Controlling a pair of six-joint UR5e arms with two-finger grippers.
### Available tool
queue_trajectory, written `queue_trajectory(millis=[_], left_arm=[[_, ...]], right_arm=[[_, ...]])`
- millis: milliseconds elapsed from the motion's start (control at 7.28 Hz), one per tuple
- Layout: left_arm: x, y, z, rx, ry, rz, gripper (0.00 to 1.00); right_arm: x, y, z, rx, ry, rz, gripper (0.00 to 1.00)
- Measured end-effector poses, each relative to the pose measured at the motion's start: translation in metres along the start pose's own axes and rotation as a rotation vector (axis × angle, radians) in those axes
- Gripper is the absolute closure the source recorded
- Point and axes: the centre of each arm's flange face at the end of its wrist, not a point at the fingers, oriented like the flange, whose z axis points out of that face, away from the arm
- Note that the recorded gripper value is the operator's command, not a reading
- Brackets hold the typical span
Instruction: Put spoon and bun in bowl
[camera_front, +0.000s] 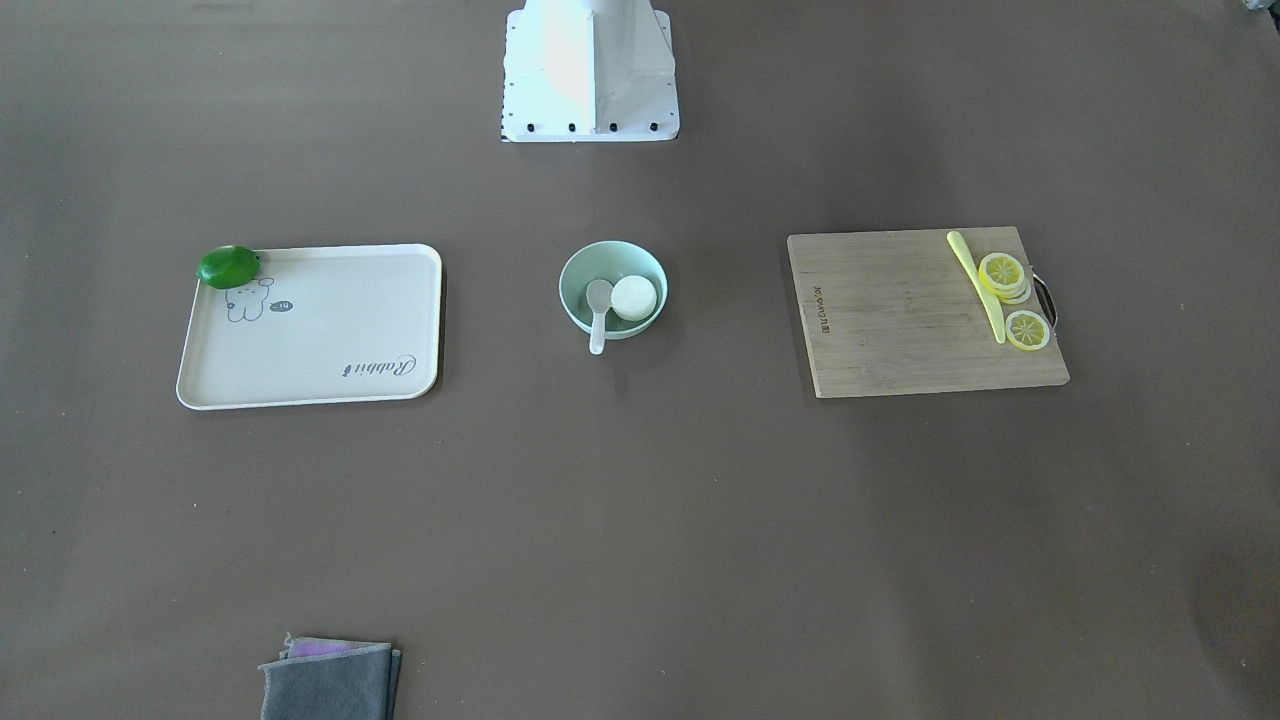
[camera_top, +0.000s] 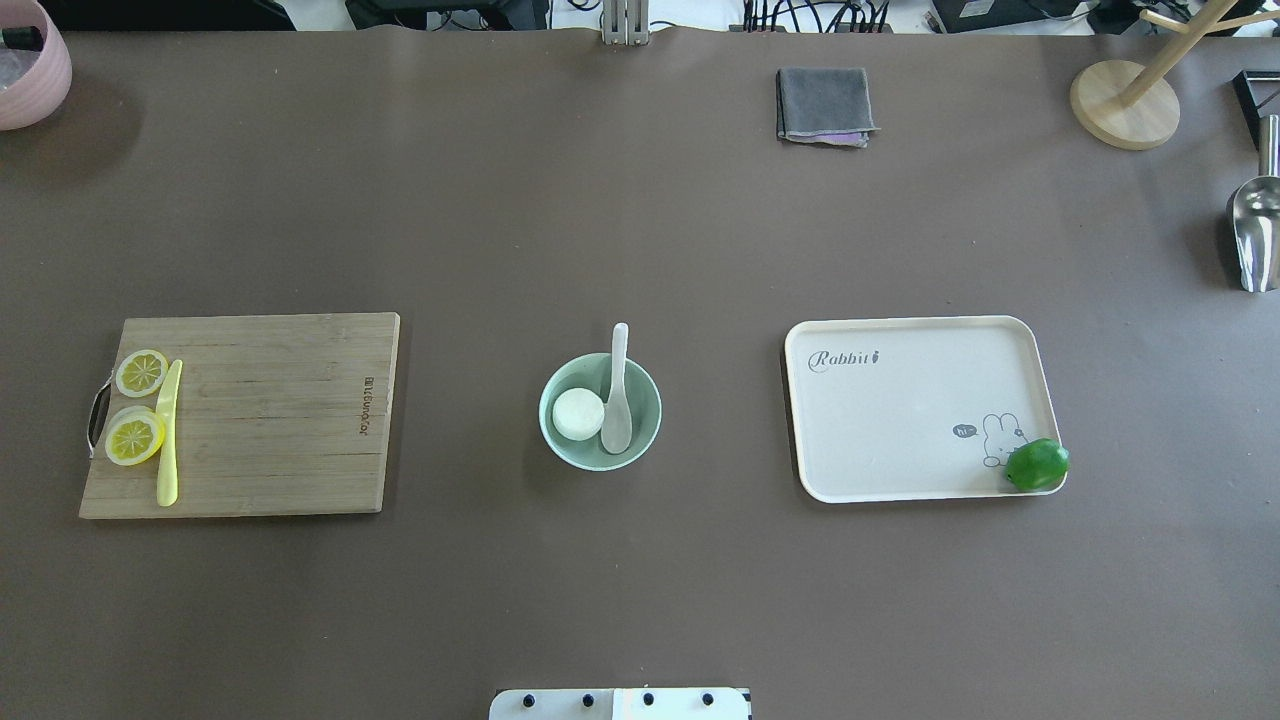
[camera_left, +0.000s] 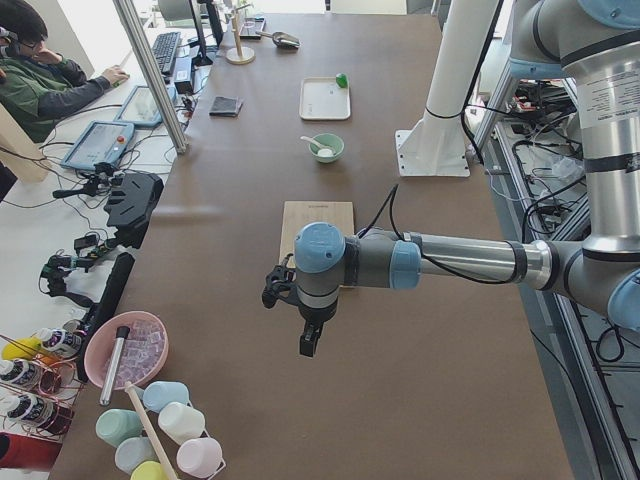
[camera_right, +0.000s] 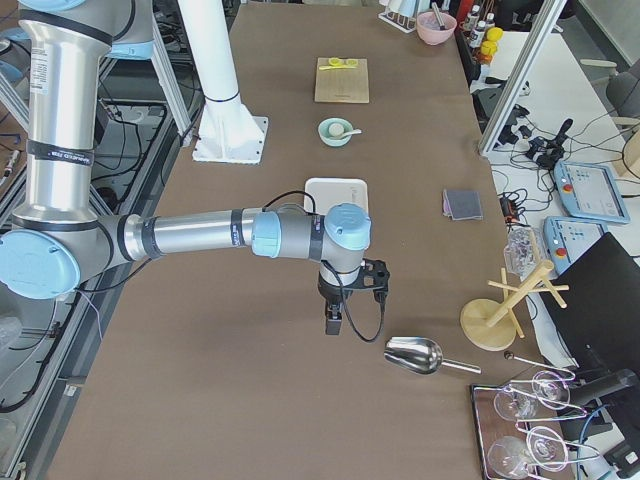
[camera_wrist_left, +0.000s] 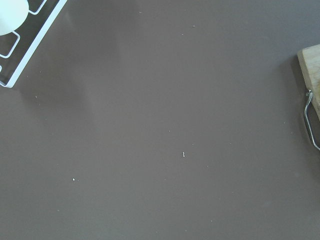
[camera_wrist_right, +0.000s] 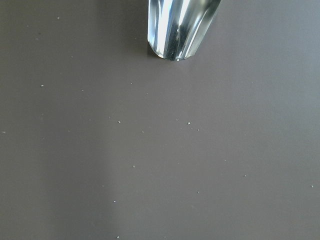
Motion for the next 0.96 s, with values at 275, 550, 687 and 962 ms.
queue_trajectory(millis=[275,550,687,962], left_arm=[[0.0001,-0.0001,-0.0002,0.000,0.000,0.000,0.02],[0.0000,0.0000,0.0000,0.000,0.000,0.000,0.02],[0.0001,0.0000,-0.0001,0.000,0.000,0.000,0.02],[0.0000,0.0000,0.0000,0.000,0.000,0.000,0.02]], right_arm=[[-0.0021,-0.0004,0.0005,-0.001,-0.001,-0.005,0.00],[-0.0036,-0.0005,-0.0005,0.000,-0.003,-0.008,0.00],[-0.0039,-0.0004,-0.0006,0.000,-0.004,-0.008,0.00],[-0.0050,-0.0005,-0.0002,-0.001,-0.005,-0.010,0.00]])
